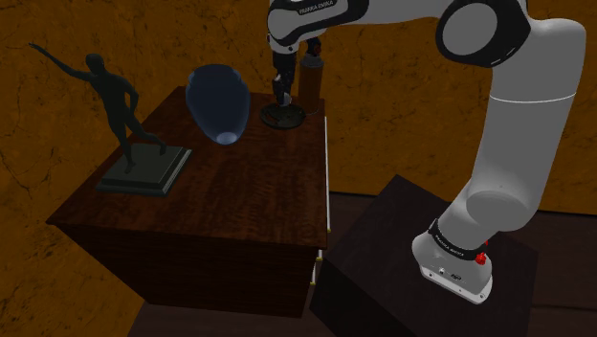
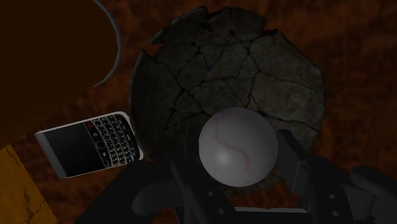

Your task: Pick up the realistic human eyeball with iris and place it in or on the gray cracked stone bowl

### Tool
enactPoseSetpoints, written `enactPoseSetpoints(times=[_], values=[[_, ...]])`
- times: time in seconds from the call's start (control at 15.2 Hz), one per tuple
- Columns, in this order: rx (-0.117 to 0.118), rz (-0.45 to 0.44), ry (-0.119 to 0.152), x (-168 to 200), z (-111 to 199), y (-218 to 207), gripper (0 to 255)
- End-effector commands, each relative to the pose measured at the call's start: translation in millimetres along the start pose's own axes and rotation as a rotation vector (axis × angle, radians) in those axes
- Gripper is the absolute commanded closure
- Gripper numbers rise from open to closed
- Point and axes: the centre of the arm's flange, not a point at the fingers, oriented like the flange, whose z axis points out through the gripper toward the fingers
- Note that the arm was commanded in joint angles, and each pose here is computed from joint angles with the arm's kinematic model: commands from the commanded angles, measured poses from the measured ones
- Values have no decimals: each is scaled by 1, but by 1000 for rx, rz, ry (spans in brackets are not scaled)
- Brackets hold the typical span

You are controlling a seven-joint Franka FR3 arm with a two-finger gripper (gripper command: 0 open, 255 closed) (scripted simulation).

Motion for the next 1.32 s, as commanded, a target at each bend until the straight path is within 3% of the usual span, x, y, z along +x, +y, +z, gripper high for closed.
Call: enactPoseSetpoints(times=[0.0, 0.26, 0.79, 0.86, 1.19, 1.25], values=[[0, 0, 0, 0, 10, 0, 255], [0, 0, 0, -1, 32, 0, 255], [0, 0, 0, -1, 32, 0, 255], [0, 0, 0, -1, 32, 0, 0], [0, 0, 0, -1, 32, 0, 0], [0, 0, 0, -1, 18, 0, 0]])
